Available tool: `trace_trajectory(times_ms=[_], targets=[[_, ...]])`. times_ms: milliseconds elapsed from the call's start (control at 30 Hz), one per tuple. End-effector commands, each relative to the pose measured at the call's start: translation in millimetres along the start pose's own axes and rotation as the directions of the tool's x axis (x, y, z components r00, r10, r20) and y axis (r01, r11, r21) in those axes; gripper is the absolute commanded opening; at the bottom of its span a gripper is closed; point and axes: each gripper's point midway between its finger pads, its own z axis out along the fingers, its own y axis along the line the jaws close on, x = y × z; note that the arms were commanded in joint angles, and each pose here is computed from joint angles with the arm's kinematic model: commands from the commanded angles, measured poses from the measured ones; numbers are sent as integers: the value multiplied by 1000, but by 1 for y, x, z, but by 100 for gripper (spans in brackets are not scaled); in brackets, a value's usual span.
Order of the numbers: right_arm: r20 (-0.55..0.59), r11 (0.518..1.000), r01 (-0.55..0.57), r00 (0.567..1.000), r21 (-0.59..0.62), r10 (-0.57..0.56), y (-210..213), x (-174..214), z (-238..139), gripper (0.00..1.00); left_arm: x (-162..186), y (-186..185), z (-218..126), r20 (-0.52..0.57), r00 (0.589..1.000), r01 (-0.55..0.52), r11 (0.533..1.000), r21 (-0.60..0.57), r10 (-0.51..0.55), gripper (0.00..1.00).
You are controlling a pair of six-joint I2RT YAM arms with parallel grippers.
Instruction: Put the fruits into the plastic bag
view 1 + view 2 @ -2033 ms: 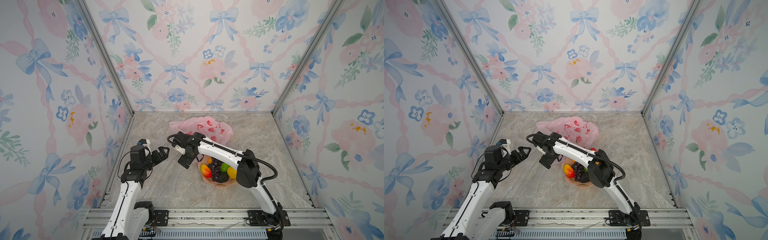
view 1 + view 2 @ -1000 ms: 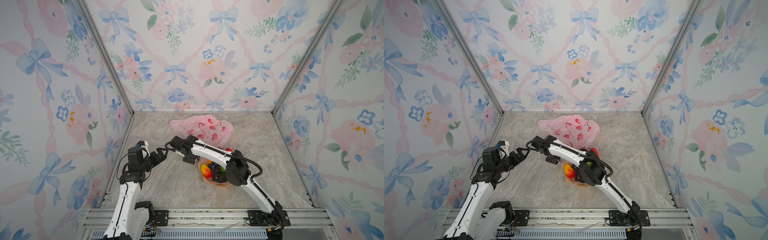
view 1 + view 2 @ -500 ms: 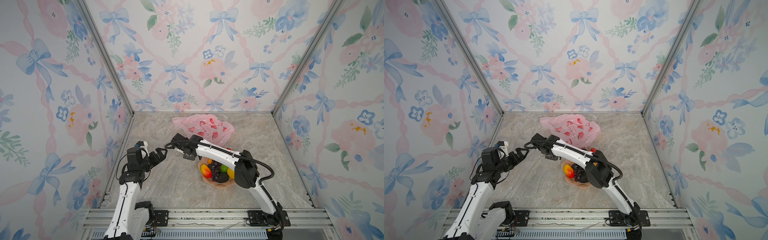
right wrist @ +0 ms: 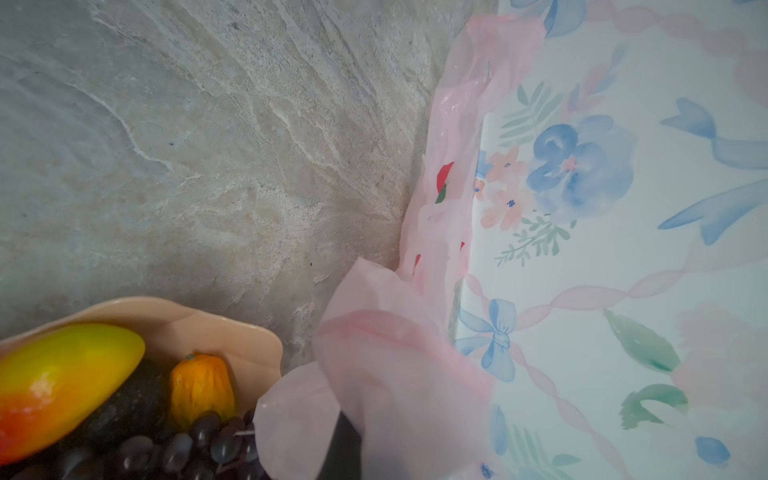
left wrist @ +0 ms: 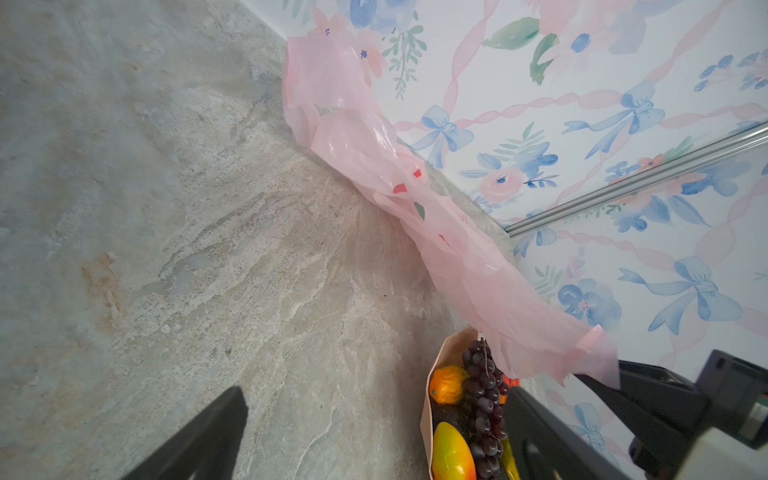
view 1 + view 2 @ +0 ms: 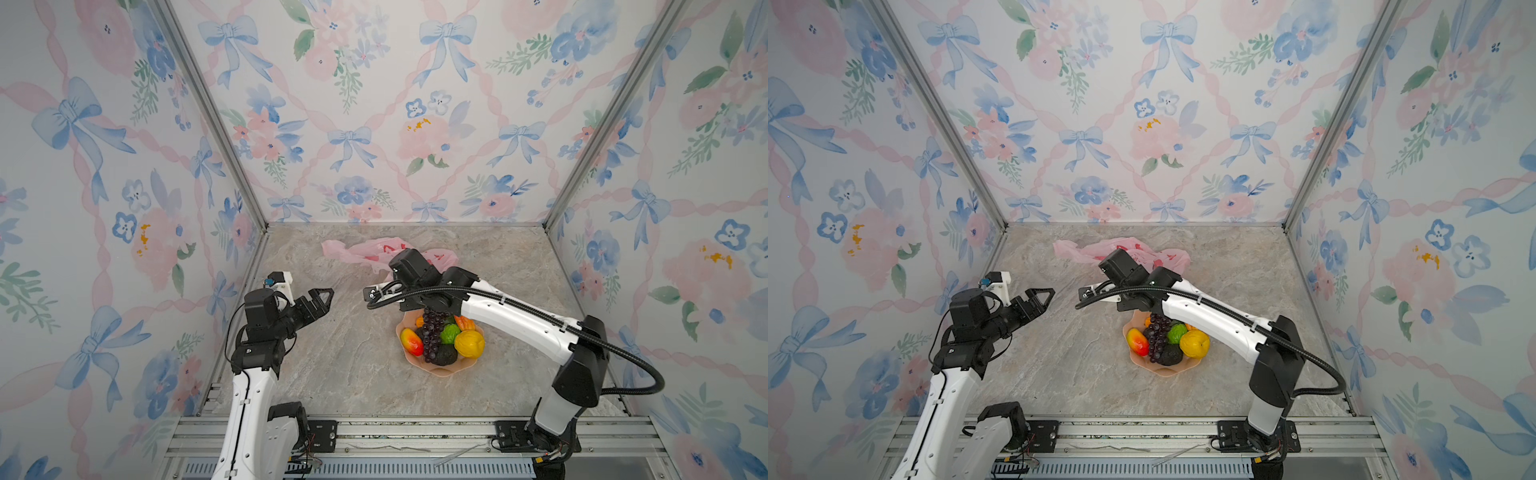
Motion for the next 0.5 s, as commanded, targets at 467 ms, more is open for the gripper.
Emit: trace_trajectory(times_ms=[467], targets=[[194,997,75,979,-26,-69,3,6,-76,0,-41,-2,-11,-130,849,-525,797,-297,511,93]])
